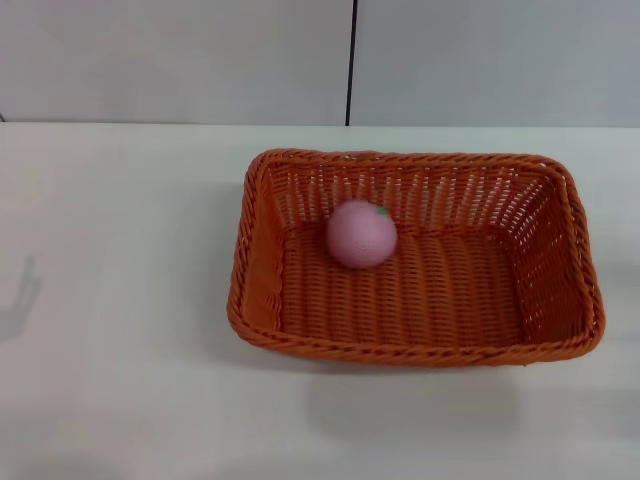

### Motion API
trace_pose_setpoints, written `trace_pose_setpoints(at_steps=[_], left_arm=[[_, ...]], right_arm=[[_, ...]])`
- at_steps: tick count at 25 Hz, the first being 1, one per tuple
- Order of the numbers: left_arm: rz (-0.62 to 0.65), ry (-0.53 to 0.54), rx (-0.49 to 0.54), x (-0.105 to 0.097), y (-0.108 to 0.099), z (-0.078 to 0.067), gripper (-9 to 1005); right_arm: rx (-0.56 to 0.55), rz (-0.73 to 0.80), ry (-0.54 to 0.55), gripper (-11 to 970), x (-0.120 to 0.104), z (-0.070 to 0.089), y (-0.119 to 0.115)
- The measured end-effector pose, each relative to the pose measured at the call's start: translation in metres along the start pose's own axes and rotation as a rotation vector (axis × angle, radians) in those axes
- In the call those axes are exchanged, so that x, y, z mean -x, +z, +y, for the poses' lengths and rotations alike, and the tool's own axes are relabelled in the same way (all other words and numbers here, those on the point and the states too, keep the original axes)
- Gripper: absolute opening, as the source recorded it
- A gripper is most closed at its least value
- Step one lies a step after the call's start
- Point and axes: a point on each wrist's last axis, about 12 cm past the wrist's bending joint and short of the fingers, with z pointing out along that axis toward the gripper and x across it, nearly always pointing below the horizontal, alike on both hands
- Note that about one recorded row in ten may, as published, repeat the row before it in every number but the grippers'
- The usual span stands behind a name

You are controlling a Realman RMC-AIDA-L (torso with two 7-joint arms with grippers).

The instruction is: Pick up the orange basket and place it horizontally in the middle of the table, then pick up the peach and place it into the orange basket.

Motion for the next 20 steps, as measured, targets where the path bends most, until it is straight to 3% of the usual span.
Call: trace_pose_setpoints(at_steps=[5, 20], left_arm=[[-0.016, 0.001, 0.027, 0.002, -0.003, 0.003, 814], [-0.015, -0.008, 0.034, 0.002, -0.006, 0.002, 814]], right_arm=[[-0.012, 0.006, -0.03, 744, -0.001, -0.001, -0.002], [0.017, -0.005, -0.033, 745, -0.004, 0.01, 0.0]])
